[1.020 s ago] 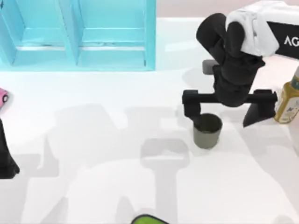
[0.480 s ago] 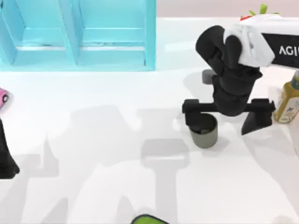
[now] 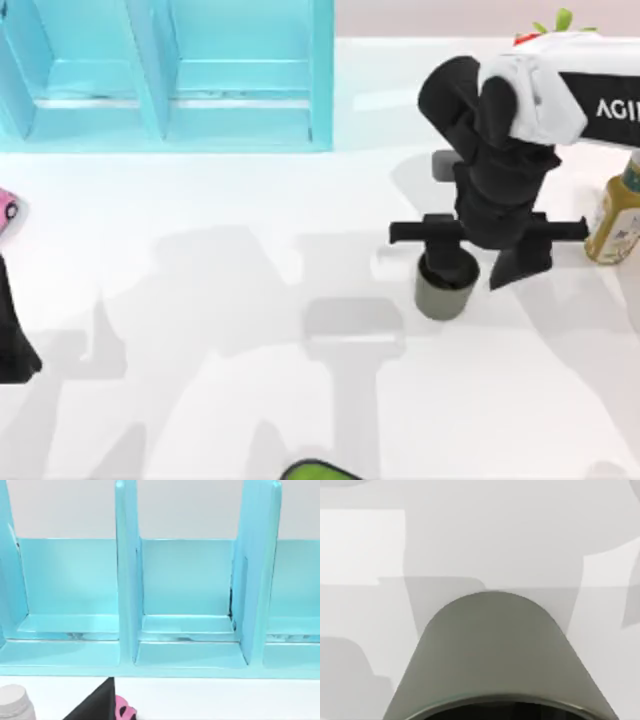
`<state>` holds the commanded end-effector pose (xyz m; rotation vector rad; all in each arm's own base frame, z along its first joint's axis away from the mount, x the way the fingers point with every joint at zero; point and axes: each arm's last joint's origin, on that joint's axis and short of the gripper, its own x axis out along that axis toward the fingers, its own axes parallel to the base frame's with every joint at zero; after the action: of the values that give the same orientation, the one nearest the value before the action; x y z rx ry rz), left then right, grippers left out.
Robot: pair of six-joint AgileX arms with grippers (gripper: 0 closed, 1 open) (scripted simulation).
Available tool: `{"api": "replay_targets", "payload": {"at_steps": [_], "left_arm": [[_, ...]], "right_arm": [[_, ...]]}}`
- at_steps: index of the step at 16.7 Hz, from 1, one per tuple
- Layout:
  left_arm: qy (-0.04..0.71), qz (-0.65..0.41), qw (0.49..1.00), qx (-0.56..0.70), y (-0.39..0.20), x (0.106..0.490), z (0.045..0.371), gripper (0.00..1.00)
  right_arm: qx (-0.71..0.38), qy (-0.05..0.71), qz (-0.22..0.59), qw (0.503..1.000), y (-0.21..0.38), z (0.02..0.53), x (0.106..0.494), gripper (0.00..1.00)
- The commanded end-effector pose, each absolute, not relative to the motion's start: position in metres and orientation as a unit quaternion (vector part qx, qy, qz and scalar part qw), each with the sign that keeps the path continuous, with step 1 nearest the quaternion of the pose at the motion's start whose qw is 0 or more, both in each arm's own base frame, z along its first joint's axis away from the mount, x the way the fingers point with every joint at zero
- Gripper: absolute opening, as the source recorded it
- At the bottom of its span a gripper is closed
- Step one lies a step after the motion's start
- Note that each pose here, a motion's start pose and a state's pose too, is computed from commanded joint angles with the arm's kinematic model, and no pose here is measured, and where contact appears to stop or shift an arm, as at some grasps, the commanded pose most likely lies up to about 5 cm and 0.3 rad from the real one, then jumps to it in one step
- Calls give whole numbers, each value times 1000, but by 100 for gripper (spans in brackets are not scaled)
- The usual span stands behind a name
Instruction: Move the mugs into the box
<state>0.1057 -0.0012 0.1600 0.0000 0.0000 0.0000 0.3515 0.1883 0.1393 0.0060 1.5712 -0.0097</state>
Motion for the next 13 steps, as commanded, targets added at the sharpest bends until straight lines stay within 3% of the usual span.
{"api": "replay_targets", "payload": {"at_steps": [3, 4, 13], "left_arm": [[0, 0, 1000, 0, -1, 106, 160, 100], [0, 0, 1000, 0, -1, 106, 160, 100], [0, 0, 1000, 0, -1, 106, 160, 100]], "right_arm": [[3, 707, -4, 707, 188, 139, 352, 2], [3, 707, -4, 707, 188, 139, 352, 0], [4, 707, -5, 708, 187, 141, 352, 0]]}}
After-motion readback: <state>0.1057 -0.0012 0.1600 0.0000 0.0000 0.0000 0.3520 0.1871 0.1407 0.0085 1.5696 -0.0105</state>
